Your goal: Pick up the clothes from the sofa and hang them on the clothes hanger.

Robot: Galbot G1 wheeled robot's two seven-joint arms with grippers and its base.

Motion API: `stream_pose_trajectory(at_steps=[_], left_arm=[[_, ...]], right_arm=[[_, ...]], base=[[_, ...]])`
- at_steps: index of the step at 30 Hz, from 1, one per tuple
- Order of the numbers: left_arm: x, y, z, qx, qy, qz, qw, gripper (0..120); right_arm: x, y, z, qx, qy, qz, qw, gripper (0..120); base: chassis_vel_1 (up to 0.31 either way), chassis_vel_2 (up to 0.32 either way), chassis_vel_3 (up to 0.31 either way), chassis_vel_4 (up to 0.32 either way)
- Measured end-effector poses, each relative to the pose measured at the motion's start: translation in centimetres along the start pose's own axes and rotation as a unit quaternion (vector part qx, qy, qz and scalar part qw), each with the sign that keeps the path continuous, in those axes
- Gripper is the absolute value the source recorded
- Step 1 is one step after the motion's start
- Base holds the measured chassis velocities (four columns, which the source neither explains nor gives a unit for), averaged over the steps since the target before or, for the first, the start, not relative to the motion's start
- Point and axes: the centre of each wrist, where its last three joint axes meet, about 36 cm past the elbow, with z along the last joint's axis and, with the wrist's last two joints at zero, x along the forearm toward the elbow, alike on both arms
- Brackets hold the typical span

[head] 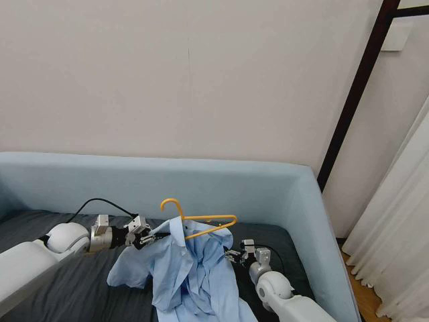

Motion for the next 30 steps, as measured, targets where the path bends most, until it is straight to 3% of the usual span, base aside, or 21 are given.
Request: stream_pose_trajectory(at_steps=[8,11,17,22,28,30], left_arm=[[1.0,-0.3,-0.1,0.000,0.000,-0.004,1.0000,1],[1.5,-0.7,0.3,0.002,0.003,-0.007,1.0000,1],[2.4,-0.9,0.7,0.002,0.005,-0.012,0.9999,1],[3.8,-1.3,0.9,0.003,0.004,-0.024,0.9997,1],[4.0,-1.5,1.2,0.002,0.004,-0.025,0.9997,1],[4.0,-1.5,1.2,0.000,0.004,-0.022,0.9997,1]], right_arm=[[-1.0,0.6,-0.1,-0.032,0.005,-0.005,0.999,76],[-0.7,1.2,0.1,-0.032,0.006,-0.015,0.999,59],[-0.4,1.8,0.8,-0.031,0.009,-0.023,0.999,43],[-0.4,2.0,0.9,-0.027,0.009,-0.026,0.999,19],[-0.1,1.8,0.7,-0.022,0.004,-0.027,0.999,1],[0.0,1.7,0.5,-0.022,0.001,-0.028,0.999,0]], base=[[0.000,0.000,0.000,0.000],[0.000,0.000,0.000,0.000],[0.000,0.000,0.000,0.000],[0.000,0.000,0.000,0.000],[0.000,0.000,0.000,0.000],[0.000,0.000,0.000,0.000]])
